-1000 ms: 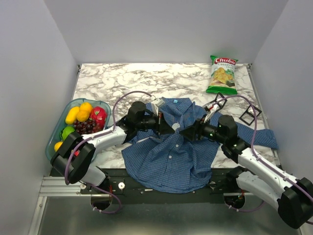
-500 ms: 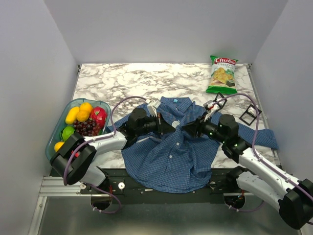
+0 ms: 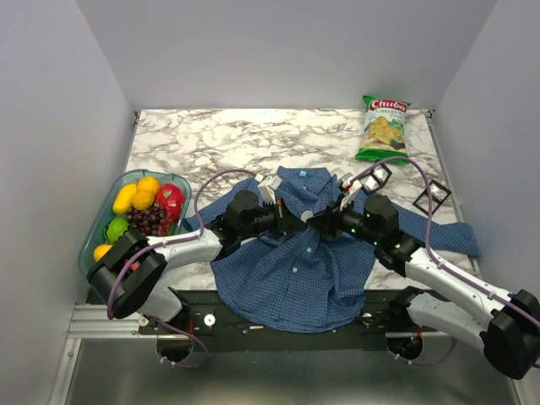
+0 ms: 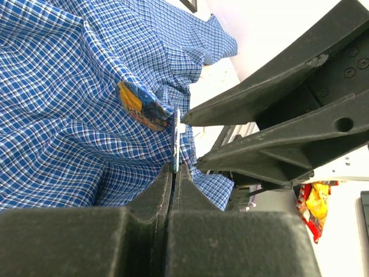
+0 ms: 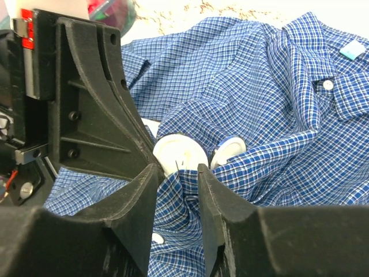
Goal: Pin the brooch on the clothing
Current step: Pin the brooch to the clothes.
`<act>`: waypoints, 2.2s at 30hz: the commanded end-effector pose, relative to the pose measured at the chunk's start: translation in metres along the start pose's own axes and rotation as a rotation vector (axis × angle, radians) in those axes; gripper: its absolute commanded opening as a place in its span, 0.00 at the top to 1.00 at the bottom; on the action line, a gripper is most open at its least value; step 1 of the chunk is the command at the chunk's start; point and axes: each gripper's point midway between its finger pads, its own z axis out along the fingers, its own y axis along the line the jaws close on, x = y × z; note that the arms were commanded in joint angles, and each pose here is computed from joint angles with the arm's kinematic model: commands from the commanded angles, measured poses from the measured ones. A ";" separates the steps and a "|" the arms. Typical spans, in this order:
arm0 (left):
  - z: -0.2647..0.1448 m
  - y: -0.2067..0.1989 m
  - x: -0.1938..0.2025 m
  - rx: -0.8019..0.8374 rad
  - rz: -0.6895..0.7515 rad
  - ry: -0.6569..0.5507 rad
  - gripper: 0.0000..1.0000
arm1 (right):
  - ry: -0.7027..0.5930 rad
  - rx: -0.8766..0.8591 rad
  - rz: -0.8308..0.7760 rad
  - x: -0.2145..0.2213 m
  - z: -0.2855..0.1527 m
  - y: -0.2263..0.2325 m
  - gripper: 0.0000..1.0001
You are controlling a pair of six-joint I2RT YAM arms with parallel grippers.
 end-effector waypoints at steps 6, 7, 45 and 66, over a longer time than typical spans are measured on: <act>0.000 -0.016 -0.009 0.040 0.021 -0.058 1.00 | -0.005 0.055 -0.052 -0.008 0.008 -0.006 0.69; -0.001 -0.016 -0.010 0.037 0.022 -0.063 1.00 | -0.001 0.056 -0.055 -0.008 0.009 -0.006 0.71; -0.007 0.000 -0.023 -0.051 0.067 0.006 0.55 | 0.053 0.027 -0.124 0.012 0.008 0.001 0.99; 0.000 0.000 -0.005 -0.008 0.082 0.129 1.00 | 0.043 0.073 -0.032 0.012 0.004 -0.002 0.69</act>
